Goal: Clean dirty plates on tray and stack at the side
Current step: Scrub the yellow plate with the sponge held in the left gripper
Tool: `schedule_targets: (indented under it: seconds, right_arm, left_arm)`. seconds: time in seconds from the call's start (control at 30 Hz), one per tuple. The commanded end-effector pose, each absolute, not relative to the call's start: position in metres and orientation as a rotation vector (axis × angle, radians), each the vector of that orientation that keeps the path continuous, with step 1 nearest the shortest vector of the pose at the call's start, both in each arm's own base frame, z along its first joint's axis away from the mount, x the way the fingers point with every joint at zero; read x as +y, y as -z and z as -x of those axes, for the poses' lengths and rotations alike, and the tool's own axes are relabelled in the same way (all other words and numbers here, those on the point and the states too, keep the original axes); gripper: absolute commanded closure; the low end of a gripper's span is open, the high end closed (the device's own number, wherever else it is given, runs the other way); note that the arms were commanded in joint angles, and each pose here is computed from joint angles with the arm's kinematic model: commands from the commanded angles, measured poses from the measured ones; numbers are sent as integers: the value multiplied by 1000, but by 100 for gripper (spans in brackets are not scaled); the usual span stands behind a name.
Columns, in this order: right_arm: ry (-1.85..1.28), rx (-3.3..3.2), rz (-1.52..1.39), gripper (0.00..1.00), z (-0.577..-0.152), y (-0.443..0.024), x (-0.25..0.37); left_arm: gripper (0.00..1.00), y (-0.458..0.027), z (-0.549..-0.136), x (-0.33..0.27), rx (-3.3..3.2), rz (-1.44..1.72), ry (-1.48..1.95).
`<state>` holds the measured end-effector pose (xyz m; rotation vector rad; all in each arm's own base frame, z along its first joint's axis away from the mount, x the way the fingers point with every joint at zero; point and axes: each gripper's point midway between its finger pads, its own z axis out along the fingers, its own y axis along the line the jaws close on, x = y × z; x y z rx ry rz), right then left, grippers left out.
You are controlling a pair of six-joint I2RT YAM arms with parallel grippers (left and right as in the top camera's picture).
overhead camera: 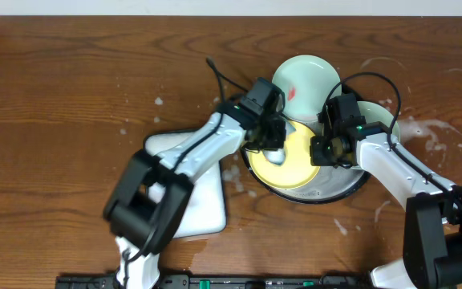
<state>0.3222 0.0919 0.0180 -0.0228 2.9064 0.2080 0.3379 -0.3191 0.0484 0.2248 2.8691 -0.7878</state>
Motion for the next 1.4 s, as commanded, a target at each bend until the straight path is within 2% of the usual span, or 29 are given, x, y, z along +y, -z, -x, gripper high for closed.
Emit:
schedule_targets:
  seconds: [0.0,0.1,0.2,0.33,0.5,0.67,0.87,1.1,1.23,1.37]
  right_arm:
    - [-240,2922,93,99,-314,-15,101]
    - [-241,2924,81,99,-314,-15,101]
    - [-241,2929,70,99,-313,-15,100]
    - [-238,2934,70,99,-312,-15,100]
    - [-221,2939,67,99,-311,-14,97]
    - [-221,2941,70,99,-310,-14,97]
    - [-217,2945,102,99,-309,-14,97]
    - [-215,2946,118,99,-309,-14,97]
    - [-215,2946,117,99,-309,-14,97]
    - [-215,2946,117,99,-308,-14,97]
  left_arm:
    - [92,-28,-328,-342,2959,-114,958]
    - [93,1,-319,-332,3049,-92,879]
    - [93,21,-324,-291,3103,-3,567]
    - [93,10,-347,-250,3035,-32,203]
    - [93,-11,-363,-242,2961,-150,44]
    - [93,0,-360,-264,2956,-151,107]
    - [92,19,-333,-344,3042,-176,672]
    - [92,9,-302,-396,3072,-219,1112]
    - [92,11,-288,-395,3127,-225,1100]
    - [93,31,-297,-353,3209,-90,778]
